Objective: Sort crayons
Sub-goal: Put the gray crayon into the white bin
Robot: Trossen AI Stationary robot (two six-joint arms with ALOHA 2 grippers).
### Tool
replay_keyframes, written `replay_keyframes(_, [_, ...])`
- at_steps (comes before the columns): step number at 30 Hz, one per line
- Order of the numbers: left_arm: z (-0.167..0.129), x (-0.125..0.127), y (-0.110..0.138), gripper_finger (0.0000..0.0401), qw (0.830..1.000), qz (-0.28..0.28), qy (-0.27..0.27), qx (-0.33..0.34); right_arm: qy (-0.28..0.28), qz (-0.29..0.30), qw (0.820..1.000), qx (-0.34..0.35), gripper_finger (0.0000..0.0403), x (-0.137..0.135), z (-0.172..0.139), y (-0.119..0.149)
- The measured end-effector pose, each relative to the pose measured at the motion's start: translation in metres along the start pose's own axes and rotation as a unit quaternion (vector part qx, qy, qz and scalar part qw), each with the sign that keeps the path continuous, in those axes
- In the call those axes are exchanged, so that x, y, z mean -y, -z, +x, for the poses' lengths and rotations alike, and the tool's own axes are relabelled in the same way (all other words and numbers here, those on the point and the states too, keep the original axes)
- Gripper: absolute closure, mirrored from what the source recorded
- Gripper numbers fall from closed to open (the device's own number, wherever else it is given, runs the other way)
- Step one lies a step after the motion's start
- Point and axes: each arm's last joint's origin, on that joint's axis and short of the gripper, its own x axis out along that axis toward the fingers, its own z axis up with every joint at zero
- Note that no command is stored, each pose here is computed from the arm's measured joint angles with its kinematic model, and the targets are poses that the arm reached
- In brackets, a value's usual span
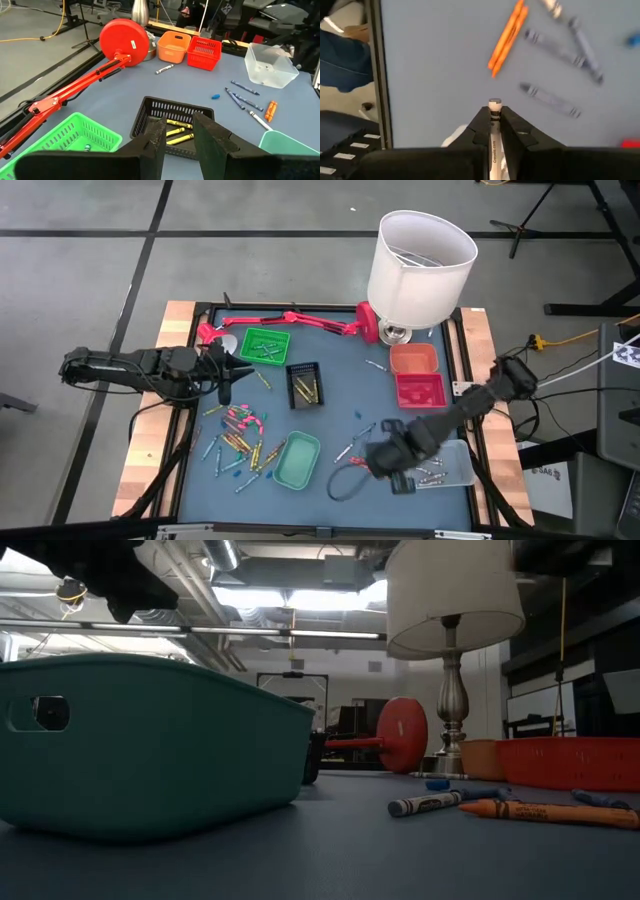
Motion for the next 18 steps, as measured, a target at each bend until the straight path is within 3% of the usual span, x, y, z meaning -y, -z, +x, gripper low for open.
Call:
replay_keyframes(7, [0.0,0.0,0.0,0.032,1.0,-0.022,0.0,0.0,0.039,0.093,0.995,-0.027,0.0379,-0.024,0.018,0.048])
replay_keyframes(18, [0.0,0.0,0.0,0.032,1.0,-0.023,0.0,0.0,0.082,0.075,0.991,-0.079,0.0379,-0.034,0.044,0.085])
